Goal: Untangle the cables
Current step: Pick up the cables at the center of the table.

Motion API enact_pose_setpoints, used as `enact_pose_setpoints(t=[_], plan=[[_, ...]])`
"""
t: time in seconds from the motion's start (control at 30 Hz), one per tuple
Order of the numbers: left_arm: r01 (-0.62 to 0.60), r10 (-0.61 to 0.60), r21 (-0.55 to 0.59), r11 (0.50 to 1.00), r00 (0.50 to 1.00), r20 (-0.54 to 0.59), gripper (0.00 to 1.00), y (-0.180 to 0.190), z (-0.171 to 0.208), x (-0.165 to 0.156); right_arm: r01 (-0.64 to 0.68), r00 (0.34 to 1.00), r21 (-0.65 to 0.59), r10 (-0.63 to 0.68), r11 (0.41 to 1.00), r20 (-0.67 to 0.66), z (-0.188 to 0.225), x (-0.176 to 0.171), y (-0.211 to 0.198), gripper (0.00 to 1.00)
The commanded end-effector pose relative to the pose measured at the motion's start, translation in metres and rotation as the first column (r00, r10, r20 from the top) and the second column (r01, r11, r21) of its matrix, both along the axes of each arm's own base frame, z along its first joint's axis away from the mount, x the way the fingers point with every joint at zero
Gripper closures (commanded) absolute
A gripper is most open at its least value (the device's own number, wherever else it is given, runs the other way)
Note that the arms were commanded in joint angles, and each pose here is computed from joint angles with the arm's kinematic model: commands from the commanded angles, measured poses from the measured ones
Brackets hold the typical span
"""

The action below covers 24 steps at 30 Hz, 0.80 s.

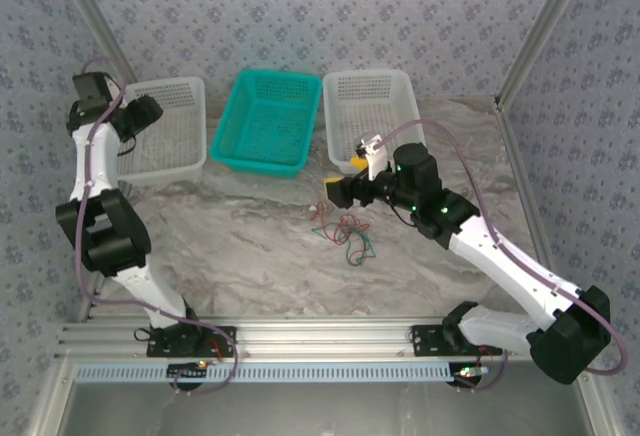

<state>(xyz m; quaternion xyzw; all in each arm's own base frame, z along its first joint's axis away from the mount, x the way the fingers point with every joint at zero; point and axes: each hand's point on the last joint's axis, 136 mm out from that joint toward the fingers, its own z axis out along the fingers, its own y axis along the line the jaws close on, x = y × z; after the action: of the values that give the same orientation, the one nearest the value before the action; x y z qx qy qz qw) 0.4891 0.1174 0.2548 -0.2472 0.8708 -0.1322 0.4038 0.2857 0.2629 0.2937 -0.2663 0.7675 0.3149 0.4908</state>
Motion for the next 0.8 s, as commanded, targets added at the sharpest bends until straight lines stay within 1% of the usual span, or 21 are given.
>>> enact_pose_setpoints(t=[0.0,0.03,0.07,0.13,0.17,0.23,0.3,0.4,0.43,0.5,0.53,0.6,0.67,0.77], plan=[[0.115,-0.102,-0.057,0.992,0.976,0.194,0.32,-0.045,0.076,-0.023,0.110,0.993,-0.009,-0.111,0.994,-0.034,-0.008,0.009,-0.018,0.09],[0.157,-0.139,-0.066,0.985,0.965,0.221,0.33,-0.064,0.085,-0.031,0.155,0.987,-0.016,-0.155,0.988,-0.045,-0.014,0.014,-0.025,0.09],[0.218,-0.198,-0.055,0.974,0.949,0.247,0.33,-0.091,0.094,-0.040,0.210,0.975,-0.024,-0.211,0.978,-0.067,-0.023,0.020,-0.035,0.09],[0.347,-0.337,0.012,0.938,0.903,0.266,0.34,-0.149,0.105,-0.064,0.289,0.946,-0.052,-0.294,0.956,-0.137,-0.048,0.027,-0.053,0.09],[0.416,-0.415,0.055,0.908,0.872,0.260,0.34,-0.180,0.104,-0.079,0.318,0.929,-0.065,-0.324,0.946,-0.180,-0.060,0.028,-0.062,0.09],[0.542,-0.553,0.118,0.832,0.793,0.254,0.33,-0.235,0.100,-0.110,0.338,0.902,-0.079,-0.346,0.938,-0.258,-0.085,0.025,-0.072,0.09],[0.665,-0.681,0.152,0.731,0.697,0.223,0.32,-0.283,0.085,-0.145,0.324,0.883,-0.090,-0.335,0.942,-0.329,-0.111,0.017,-0.074,0.09],[0.798,-0.816,0.169,0.579,0.565,0.122,0.32,-0.333,0.048,-0.188,0.265,0.866,-0.118,-0.291,0.957,-0.407,-0.141,0.002,-0.069,0.10],[0.819,-0.835,0.162,0.550,0.543,0.089,0.32,-0.343,0.033,-0.197,0.240,0.862,-0.120,-0.268,0.963,-0.430,-0.148,-0.001,-0.066,0.10],[0.858,-0.866,0.122,0.499,0.500,0.024,0.32,-0.365,0.000,-0.214,0.199,0.834,-0.136,-0.241,0.970,-0.497,-0.170,-0.010,-0.059,0.12],[0.870,-0.875,0.101,0.482,0.485,0.002,0.32,-0.373,-0.013,-0.220,0.179,0.824,-0.143,-0.228,0.973,-0.519,-0.179,-0.013,-0.055,0.12],[0.881,-0.881,0.061,0.469,0.472,-0.034,0.32,-0.385,-0.037,-0.227,0.185,0.793,-0.179,-0.255,0.966,-0.553,-0.203,-0.016,-0.054,0.14],[0.873,-0.872,0.019,0.487,0.487,-0.048,0.32,-0.391,-0.054,-0.226,0.209,0.772,-0.200,-0.287,0.957,-0.567,-0.222,-0.017,-0.055,0.14],[0.869,-0.868,-0.010,0.494,0.493,-0.059,0.32,-0.396,-0.068,-0.224,0.193,0.768,-0.235,-0.295,0.953,-0.568,-0.240,-0.016,-0.049,0.13]])
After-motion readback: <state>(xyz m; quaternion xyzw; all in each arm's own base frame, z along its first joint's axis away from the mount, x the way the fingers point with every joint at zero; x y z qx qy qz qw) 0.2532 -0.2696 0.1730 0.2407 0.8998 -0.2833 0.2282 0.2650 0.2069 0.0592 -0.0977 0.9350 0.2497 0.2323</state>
